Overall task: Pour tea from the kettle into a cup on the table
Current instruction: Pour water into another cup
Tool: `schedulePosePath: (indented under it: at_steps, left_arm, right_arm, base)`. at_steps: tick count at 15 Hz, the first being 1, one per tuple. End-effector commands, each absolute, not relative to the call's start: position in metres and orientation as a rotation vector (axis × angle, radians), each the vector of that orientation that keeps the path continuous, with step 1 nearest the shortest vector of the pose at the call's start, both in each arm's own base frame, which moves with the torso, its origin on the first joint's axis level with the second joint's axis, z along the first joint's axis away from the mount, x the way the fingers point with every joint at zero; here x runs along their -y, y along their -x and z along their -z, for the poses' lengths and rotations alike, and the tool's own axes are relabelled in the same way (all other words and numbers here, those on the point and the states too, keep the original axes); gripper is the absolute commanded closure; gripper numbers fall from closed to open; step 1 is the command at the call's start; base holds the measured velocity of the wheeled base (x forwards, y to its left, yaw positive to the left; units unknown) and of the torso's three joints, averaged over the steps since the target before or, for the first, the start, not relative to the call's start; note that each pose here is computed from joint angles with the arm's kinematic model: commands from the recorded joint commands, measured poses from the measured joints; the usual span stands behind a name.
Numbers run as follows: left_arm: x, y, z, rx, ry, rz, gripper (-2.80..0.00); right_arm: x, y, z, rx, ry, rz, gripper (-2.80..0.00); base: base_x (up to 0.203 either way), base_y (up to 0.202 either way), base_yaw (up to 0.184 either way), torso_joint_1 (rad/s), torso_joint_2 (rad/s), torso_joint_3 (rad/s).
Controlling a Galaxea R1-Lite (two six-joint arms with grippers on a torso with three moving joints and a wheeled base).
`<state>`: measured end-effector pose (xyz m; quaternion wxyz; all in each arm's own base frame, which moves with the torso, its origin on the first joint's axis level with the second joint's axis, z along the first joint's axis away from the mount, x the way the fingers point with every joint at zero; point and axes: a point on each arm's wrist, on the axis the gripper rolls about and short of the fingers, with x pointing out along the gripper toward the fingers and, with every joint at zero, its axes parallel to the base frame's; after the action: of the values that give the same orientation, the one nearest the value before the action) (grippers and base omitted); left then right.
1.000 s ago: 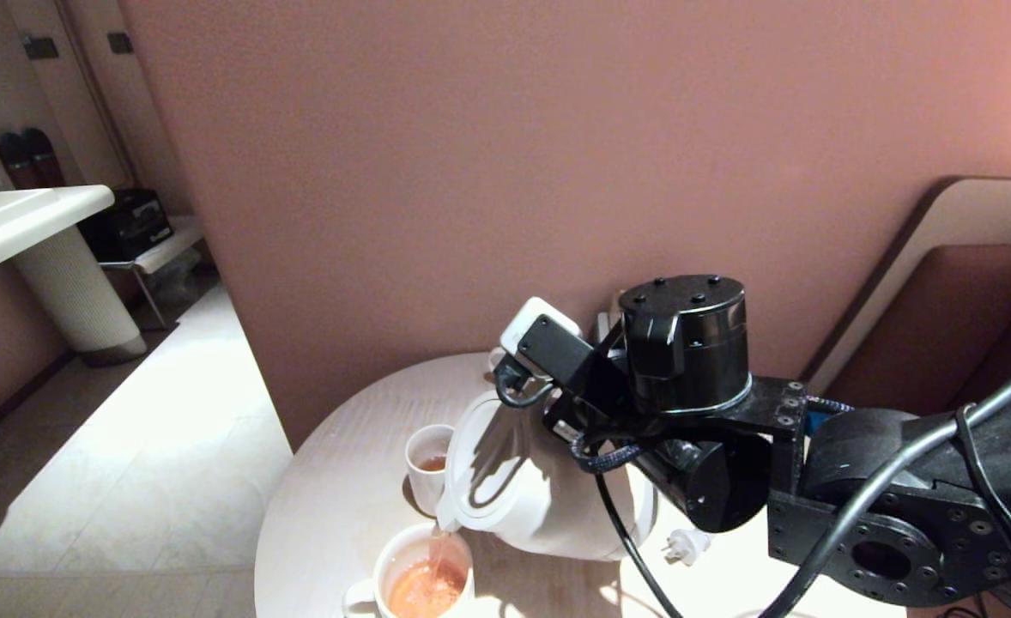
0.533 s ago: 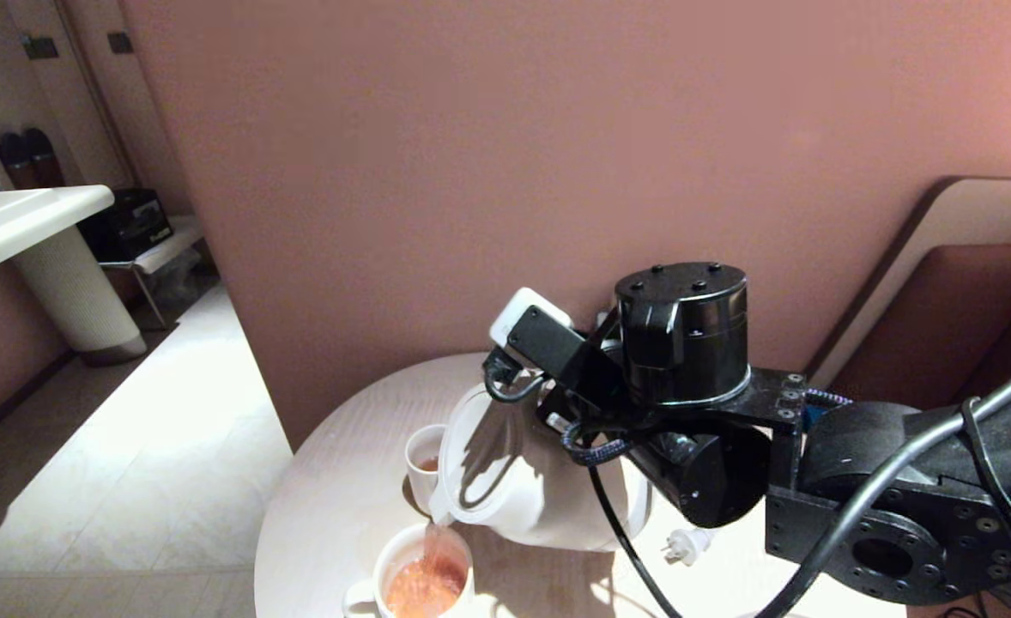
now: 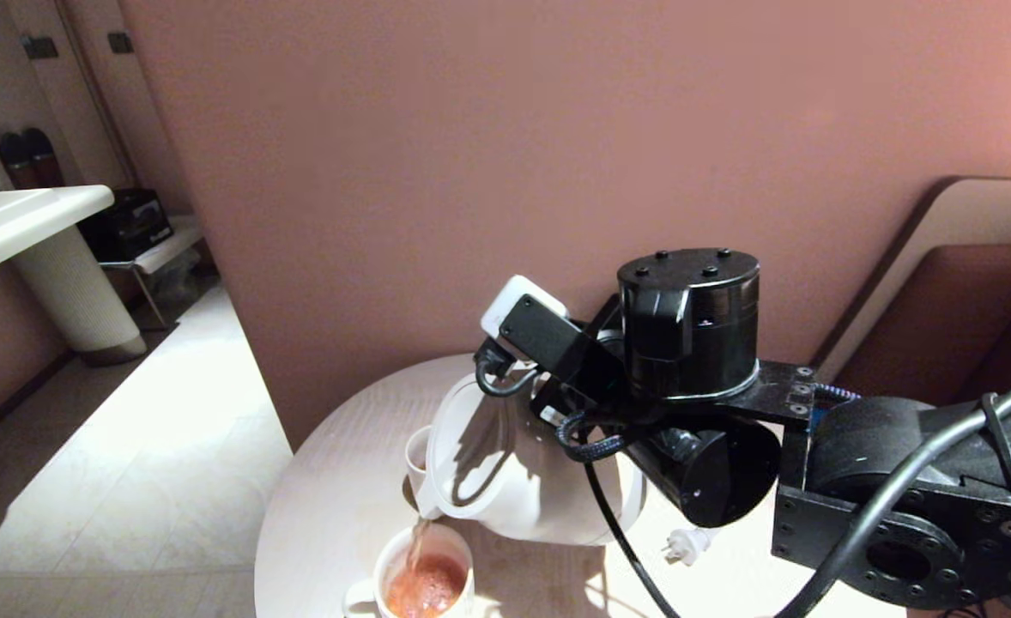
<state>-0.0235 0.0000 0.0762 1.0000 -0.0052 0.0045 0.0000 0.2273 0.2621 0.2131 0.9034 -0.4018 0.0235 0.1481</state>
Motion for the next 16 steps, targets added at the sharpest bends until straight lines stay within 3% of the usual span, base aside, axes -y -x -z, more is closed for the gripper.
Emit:
schedulePosePath:
  at_steps: [1, 7, 16]
  left_arm:
    - [0.000, 0.023, -0.076, -0.008, 0.011, 0.000, 0.00]
    - [0.000, 0.024, -0.076, -0.008, 0.011, 0.000, 0.00]
    - [0.000, 0.023, -0.076, -0.009, 0.011, 0.000, 0.00]
  right_arm:
    - [-0.260, -0.225, -0.217, -0.048, 0.834, -0.300, 0.00]
    - [-0.254, -0.219, -0.199, -0.118, 0.801, -0.300, 0.00]
    - [-0.243, -0.210, -0.164, -0.262, 0.499, -0.272, 0.00]
  base:
    - [0.000, 0.000, 0.000, 0.000, 0.00, 0.000]
    - [0.000, 0.000, 0.000, 0.000, 0.00, 0.000]
    - [0.000, 0.000, 0.000, 0.000, 0.00, 0.000]
